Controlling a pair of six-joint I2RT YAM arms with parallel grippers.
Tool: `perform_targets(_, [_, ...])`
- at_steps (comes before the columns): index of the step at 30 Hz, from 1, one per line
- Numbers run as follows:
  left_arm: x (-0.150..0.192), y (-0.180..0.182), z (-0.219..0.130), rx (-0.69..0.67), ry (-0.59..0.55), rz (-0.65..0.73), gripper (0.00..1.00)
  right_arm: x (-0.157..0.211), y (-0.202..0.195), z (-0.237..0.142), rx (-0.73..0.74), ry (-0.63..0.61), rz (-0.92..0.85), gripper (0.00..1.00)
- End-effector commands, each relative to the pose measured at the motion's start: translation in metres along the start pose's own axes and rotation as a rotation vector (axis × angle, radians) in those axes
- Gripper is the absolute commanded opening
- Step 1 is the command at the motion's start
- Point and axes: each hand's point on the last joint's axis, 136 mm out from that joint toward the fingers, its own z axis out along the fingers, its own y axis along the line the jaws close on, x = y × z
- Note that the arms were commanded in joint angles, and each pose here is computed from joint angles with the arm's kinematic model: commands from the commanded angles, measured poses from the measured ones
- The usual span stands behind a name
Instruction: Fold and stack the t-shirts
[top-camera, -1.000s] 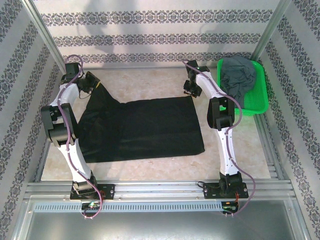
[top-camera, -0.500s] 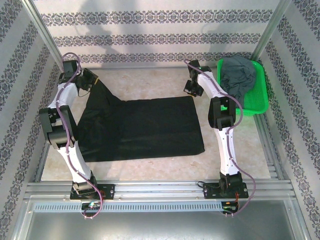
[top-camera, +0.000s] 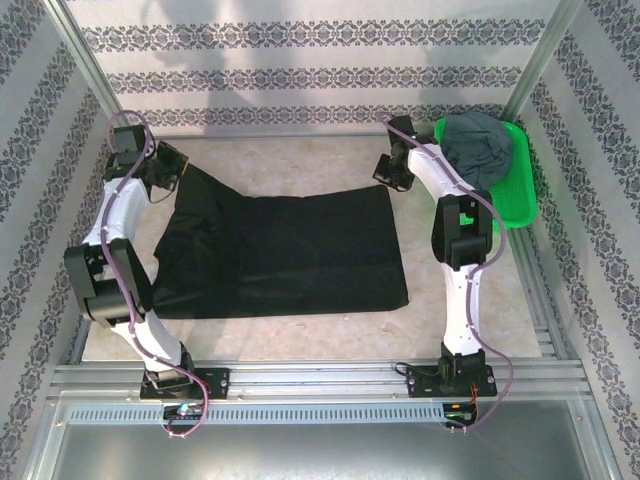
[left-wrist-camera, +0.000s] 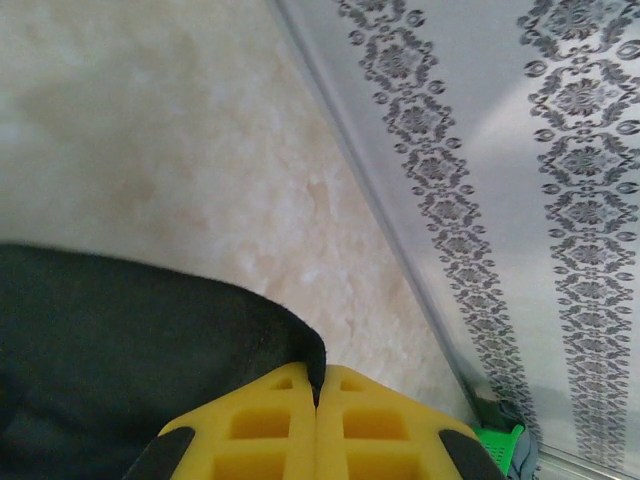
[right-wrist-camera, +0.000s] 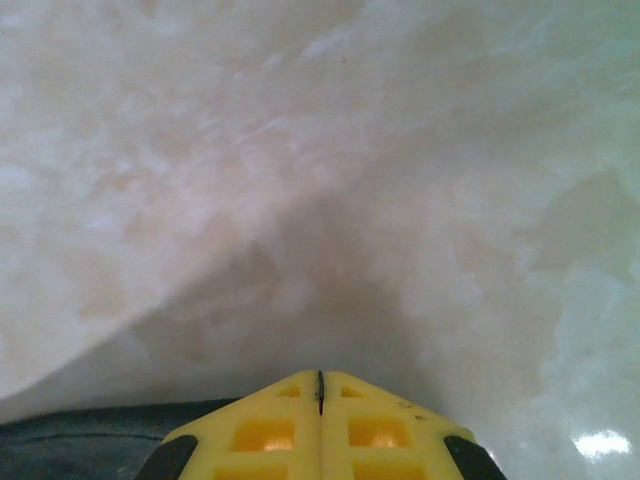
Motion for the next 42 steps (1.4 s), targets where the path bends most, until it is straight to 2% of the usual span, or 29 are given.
perform_targets(1, [0.009,0.015,-0.024,-0.043,-0.025,-0.057,0.00,-0.004,0.009,-0.032,-0.069,-0.058,-0.032,0.00])
perform_targets(11, [0.051,0.067,-0.088,-0.182,-0.059,-0.072,0.00,0.049,-0.023,-0.051,-0.059,-0.026,-0.047,0.00])
perform_targets(18, [0.060,0.105,-0.127,-0.294,-0.106,-0.079,0.00,0.089,-0.055,-0.058,-0.009,0.004,-0.069,0.00])
perform_targets(24, [0.069,0.133,-0.135,-0.338,-0.099,-0.128,0.00,0.115,-0.079,-0.056,0.029,0.041,-0.064,0.00])
perform_targets(30, [0.080,0.145,-0.140,-0.365,-0.077,-0.139,0.00,0.136,-0.085,-0.052,0.024,0.082,-0.074,0.00])
perform_targets(42, [0.099,0.159,-0.171,-0.412,-0.111,-0.173,0.00,0.151,-0.092,-0.063,0.056,0.073,-0.115,0.00])
